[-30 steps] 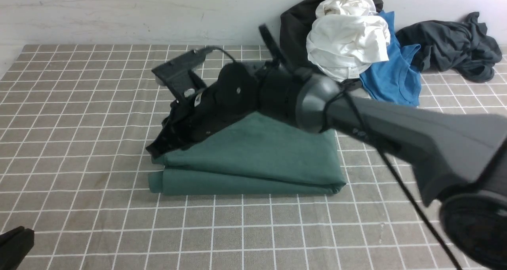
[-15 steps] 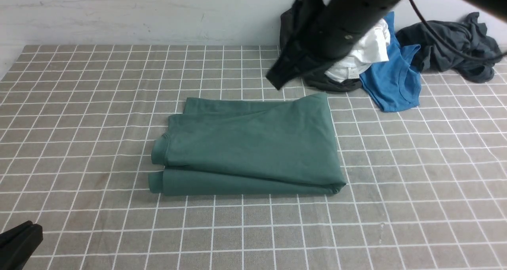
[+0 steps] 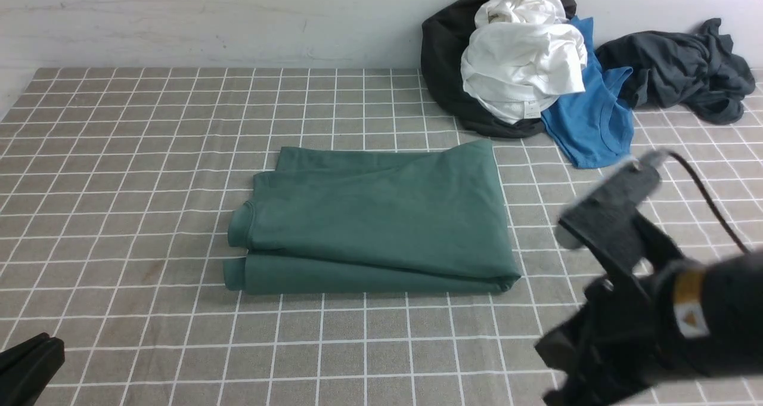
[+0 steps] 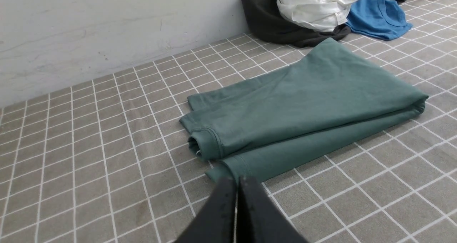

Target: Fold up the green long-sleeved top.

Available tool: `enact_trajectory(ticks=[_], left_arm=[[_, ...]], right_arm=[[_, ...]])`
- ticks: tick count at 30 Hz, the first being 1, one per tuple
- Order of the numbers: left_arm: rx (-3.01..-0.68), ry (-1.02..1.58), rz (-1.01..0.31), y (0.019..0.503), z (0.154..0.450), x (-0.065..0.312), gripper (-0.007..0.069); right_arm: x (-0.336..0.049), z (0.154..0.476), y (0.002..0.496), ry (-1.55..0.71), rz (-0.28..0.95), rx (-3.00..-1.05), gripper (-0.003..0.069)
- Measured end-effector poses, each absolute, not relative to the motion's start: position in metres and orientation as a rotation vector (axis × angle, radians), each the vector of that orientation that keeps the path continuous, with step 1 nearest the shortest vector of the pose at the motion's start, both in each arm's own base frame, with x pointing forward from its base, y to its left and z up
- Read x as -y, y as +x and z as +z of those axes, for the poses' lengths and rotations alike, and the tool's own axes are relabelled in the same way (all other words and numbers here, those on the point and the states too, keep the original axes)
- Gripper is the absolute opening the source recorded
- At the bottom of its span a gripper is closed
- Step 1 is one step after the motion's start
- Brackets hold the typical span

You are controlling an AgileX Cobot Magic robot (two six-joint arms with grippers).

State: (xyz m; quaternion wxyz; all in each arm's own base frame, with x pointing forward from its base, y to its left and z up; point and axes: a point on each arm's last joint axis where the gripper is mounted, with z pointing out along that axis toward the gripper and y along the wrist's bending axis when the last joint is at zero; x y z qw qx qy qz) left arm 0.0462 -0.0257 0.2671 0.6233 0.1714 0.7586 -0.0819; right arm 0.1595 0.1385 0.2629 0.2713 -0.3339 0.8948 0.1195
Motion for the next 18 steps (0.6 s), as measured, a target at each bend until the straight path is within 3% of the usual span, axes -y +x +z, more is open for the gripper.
enact_trajectory(ticks=[7, 13, 18], left_arm=[[-1.742, 0.393, -0.188, 0.046, 0.267, 0.026, -0.0007], [-1.743, 0.394, -0.188, 0.046, 0.267, 0.026, -0.0007], [-1.745, 0.395, -0.189, 0.046, 0.267, 0.026, -0.0007]], right_arm=[[-0.104, 0.241, 0.117, -0.917, 0.315, -2.475, -0.0014], [-0.081, 0.247, 0.094, -0.863, 0.257, -2.569, -0.0014], [-0.062, 0.257, 0.081, -0.713, 0.271, -2.458, -0.0014]])
